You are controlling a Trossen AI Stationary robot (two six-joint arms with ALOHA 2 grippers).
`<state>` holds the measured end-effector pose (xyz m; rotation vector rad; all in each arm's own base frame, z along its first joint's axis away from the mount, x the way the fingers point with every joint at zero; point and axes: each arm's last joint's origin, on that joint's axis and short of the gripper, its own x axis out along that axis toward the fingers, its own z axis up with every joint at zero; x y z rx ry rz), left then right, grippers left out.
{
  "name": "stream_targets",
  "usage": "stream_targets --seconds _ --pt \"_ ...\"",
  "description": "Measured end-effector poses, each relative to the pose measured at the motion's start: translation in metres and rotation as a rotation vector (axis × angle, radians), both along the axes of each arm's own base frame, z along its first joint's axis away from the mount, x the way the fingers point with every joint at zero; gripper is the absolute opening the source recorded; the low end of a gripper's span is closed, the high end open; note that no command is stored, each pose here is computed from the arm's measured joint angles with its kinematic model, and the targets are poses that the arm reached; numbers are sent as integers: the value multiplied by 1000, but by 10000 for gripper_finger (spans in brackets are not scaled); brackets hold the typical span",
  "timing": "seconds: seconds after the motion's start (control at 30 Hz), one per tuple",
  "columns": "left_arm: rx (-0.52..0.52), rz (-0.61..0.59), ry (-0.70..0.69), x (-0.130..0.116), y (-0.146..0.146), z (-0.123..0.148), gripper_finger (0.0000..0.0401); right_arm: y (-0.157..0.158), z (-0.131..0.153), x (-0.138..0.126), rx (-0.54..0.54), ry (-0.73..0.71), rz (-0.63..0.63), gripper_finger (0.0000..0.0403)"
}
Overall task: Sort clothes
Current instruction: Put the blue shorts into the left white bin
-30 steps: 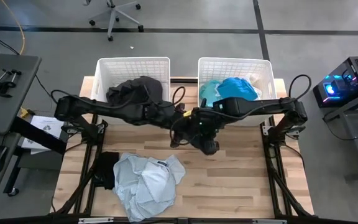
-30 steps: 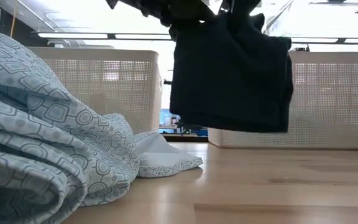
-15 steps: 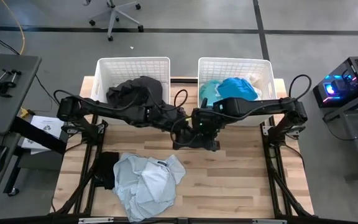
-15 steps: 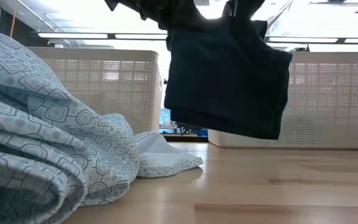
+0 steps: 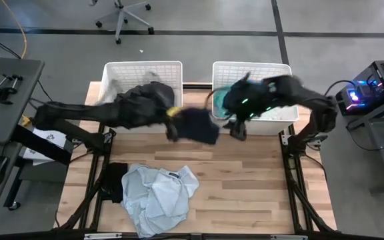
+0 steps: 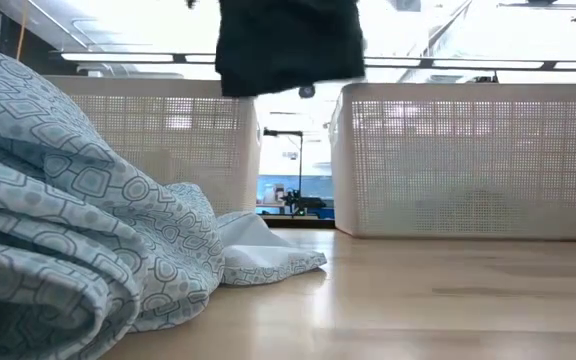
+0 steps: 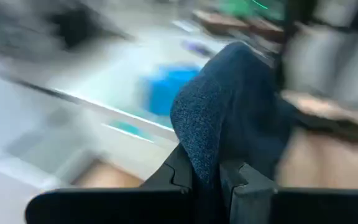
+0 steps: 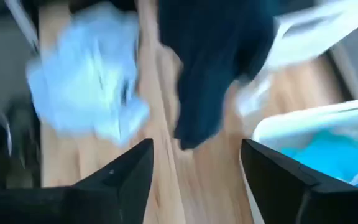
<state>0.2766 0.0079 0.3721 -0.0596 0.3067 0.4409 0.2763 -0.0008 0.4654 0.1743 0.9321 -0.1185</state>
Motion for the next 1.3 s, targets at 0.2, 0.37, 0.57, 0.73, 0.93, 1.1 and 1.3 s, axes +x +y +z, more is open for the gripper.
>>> stream_targets --seconds 0.2,0.37,0.57,0.73,0.93,1.1,1.3 --pt "142 462 34 -74 32 28 7 -5 55 -28 -124 -297 -121 232" --pt "136 673 279 -115 65 15 7 -11 65 -35 -254 -419 -228 232" --pt "-102 702 462 -113 110 -22 7 -17 49 -22 -248 -365 -300 232" --pt "-272 658 599 -91 141 -85 14 -18 23 -3 -223 -295 -310 232" --pt "-497 550 675 -72 161 -156 81 -10 -14 21 -106 -253 -311 232" --pt "-683 413 571 -65 176 -163 161 1 -45 41 24 -249 -219 232" --pt "-702 366 564 -72 173 -119 209 8 -73 57 122 -275 -80 232"
